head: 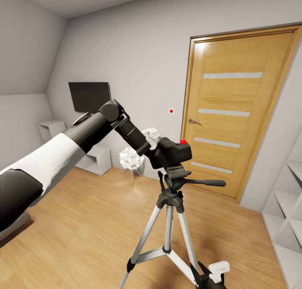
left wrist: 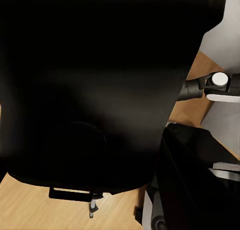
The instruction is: Attach the digital camera to the camera tripod in the bedroom.
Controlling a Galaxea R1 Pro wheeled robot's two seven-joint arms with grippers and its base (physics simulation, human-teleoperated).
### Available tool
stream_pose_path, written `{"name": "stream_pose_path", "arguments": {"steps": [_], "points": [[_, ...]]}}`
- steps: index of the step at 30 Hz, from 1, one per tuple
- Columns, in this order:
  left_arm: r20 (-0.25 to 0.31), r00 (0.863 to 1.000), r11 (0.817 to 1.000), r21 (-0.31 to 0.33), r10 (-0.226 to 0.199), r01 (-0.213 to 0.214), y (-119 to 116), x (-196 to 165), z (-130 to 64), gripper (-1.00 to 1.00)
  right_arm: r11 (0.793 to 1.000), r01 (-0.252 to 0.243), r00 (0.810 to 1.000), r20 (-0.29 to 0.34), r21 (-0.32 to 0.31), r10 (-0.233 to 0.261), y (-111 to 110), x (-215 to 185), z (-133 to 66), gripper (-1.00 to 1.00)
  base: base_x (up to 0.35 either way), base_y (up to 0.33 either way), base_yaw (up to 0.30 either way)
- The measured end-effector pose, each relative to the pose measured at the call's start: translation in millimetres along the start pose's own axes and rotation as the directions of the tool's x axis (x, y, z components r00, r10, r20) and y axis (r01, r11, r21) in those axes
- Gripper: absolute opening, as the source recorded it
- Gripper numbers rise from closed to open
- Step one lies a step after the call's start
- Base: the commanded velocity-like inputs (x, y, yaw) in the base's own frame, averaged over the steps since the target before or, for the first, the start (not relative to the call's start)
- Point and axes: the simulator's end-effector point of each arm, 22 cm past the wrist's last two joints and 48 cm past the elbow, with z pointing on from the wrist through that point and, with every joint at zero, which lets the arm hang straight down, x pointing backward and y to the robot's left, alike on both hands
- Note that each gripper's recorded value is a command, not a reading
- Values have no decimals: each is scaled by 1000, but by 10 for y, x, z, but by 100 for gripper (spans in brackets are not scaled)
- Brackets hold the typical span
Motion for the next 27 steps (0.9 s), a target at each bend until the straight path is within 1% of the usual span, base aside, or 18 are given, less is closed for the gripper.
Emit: {"name": "stream_pose_path", "arguments": {"steps": [20, 22, 27], "points": [[8, 1000, 1000, 11, 1, -2, -25, -24, 3, -100, 1000, 1, 1000, 4, 0, -1, 12, -2, 5, -100, 0, 0, 0], [13, 1000, 1000, 12, 1, -1, -26, -35, -8, -100, 1000, 1, 1000, 4, 0, -1, 12, -2, 5, -100, 0, 0, 0], [62, 998, 1000, 20, -3, 2, -34, -133, -112, -100, 1000, 2, 1000, 4, 0, -2, 12, -2, 5, -100, 0, 0, 0]]}}
